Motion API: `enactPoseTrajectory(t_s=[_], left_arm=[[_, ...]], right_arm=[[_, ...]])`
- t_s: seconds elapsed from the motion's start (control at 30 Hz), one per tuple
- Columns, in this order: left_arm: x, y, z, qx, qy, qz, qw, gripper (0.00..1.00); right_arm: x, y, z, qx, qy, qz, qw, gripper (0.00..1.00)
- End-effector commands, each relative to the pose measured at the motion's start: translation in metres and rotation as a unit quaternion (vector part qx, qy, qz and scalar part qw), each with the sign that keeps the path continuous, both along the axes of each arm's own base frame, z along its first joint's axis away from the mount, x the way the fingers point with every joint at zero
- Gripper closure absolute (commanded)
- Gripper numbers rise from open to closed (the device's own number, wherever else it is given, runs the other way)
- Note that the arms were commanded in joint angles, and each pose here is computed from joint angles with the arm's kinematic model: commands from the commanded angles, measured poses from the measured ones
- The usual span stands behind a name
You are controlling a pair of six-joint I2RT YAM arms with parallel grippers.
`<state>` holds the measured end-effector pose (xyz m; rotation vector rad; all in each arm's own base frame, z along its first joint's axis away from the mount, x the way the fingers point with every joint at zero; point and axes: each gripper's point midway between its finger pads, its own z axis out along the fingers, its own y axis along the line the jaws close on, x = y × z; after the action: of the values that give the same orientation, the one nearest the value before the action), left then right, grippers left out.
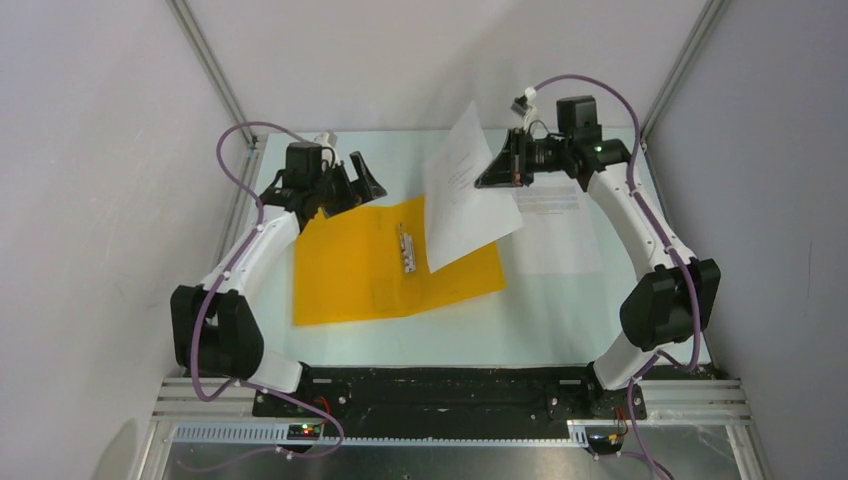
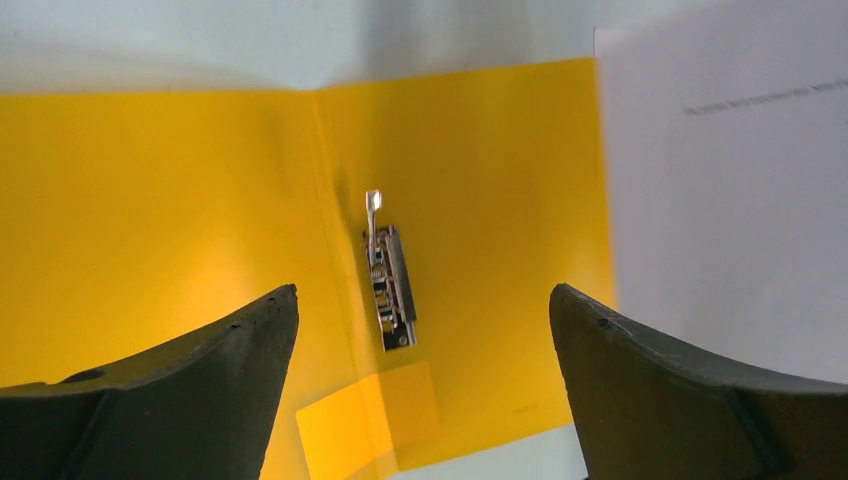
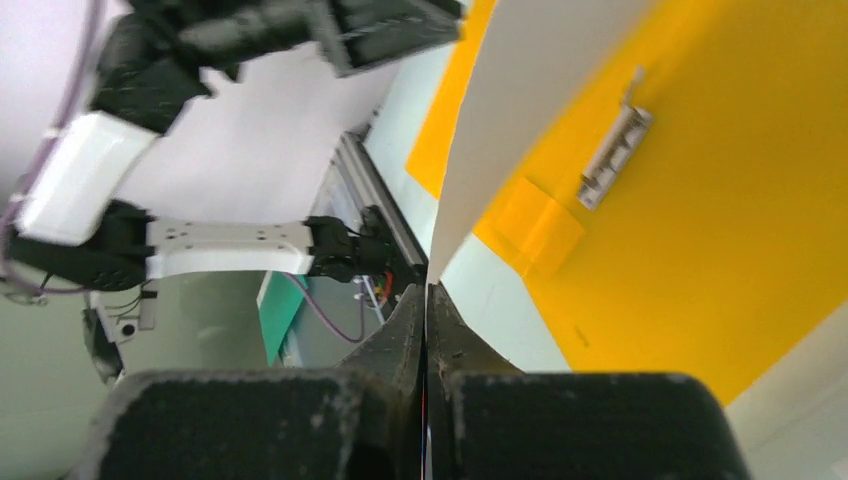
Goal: Put the files into the folder
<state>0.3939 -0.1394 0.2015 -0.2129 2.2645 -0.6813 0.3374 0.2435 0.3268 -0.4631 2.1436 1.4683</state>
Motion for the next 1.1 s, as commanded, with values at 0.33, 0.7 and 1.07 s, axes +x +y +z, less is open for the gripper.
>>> enactPoseTrajectory(t_s=[0.33,0.7,1.07], left_arm=[[-0.026,0.004,0.018,0.0,-0.031,-0.004,1.0,0.02],[-0.033,0.007,0.009,0.006,-0.023,-0.001,1.0,0.02],[-0.033,0.006,0.001,0.005,-0.01,-0.003,1.0,0.02]], right_arm=[[0.017,0.002,-0.158,-0.123,0.112,-0.141,0.976,1.0],[0.02,0.01,-0.185,-0.136,0.149,-0.153,0.967,1.0],[0.017,0.036,-0.174,-0.056,0.193,-0.101,0.974,1.0]])
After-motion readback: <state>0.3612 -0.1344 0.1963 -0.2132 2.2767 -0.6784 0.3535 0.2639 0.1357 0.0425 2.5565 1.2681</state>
